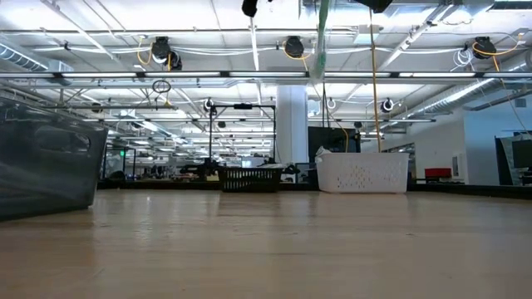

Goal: Pick & Place Toothbrushes
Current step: Put the green toothbrush into the black bin

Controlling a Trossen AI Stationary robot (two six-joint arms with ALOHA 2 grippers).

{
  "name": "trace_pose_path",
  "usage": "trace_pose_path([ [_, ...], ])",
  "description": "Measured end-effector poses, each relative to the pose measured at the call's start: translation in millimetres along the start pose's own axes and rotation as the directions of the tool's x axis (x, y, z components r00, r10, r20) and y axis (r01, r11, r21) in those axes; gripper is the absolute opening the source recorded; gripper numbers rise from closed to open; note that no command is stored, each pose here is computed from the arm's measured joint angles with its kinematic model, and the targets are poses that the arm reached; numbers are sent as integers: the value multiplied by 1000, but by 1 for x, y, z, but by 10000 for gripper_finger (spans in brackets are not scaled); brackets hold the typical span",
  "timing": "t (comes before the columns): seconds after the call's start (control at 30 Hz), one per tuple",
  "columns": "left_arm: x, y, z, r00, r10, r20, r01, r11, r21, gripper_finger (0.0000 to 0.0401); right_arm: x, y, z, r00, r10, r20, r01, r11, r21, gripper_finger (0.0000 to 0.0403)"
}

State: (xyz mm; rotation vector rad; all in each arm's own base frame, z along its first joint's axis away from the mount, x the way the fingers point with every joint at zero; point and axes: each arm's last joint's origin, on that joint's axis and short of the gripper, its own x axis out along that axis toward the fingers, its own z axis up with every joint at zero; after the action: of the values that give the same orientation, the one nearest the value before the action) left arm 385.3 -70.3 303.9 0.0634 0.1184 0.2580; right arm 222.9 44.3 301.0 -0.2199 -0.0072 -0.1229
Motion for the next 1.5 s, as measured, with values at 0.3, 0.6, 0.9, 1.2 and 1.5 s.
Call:
trace_pose_path([
  [0.3, 0, 0, 0, 1000, 1, -5, -1, 1000, 13, 7, 6, 2, 2, 998, -13, 57, 12, 1000, 26, 263],
  [0.6, 0, 1, 0, 1000, 26, -5, -25, 999, 31, 9, 6, 2, 3, 998, -15, 65, 11, 999, 53, 255],
  [0.9, 0, 1, 0, 1000, 28, 0, -28, 999, 28, 9, 6, 2, 3, 998, -14, 66, 11, 999, 53, 190],
  [1.2, 0, 2, 0, 1000, 28, 0, -28, 999, 28, 4, 6, 2, 2, 998, -9, 56, 8, 1000, 24, 40],
  [1.5, 0, 2, 0, 1000, 29, 0, -29, 999, 19, 45, 6, 2, 2, 998, -9, 56, 8, 1000, 8, 2],
])
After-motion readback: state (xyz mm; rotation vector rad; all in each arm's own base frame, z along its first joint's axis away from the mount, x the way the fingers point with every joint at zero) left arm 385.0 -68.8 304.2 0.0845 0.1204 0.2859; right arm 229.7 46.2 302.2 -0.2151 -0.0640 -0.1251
